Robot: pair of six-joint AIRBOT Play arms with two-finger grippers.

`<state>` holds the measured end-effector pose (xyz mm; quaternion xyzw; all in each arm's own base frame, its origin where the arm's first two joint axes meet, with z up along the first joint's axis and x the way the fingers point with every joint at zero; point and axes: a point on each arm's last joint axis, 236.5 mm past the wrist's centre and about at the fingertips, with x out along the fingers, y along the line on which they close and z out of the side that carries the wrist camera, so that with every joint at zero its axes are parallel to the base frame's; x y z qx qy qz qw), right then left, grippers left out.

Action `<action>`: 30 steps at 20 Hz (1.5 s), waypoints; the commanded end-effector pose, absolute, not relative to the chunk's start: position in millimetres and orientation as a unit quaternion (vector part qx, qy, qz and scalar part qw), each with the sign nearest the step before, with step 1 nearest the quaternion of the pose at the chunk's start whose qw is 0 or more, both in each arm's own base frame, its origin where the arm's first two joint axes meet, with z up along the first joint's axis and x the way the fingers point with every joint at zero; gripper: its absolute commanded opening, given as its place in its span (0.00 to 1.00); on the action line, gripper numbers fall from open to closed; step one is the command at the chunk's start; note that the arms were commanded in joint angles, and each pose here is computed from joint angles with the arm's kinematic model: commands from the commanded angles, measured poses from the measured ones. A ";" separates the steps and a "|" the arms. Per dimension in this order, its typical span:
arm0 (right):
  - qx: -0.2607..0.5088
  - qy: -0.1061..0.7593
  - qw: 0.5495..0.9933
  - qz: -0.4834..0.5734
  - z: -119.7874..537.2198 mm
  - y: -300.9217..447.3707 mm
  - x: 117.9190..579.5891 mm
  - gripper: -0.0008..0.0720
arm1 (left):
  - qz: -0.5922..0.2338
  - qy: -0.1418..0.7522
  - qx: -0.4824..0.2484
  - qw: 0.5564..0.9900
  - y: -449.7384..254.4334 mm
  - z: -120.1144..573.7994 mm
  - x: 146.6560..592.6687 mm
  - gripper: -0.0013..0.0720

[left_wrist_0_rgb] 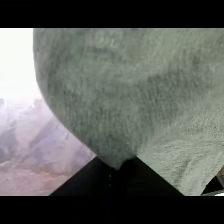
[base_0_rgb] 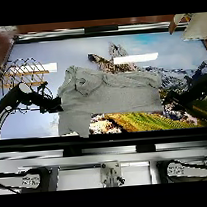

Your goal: Fold the shirts.

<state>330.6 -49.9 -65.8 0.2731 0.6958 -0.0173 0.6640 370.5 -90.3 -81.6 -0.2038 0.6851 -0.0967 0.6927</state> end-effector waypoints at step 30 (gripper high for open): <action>-0.101 -0.204 0.974 -0.001 594.9 19.0 182.1 0.11 | -0.115 -0.237 0.060 0.963 -59.7 631.0 168.2 0.06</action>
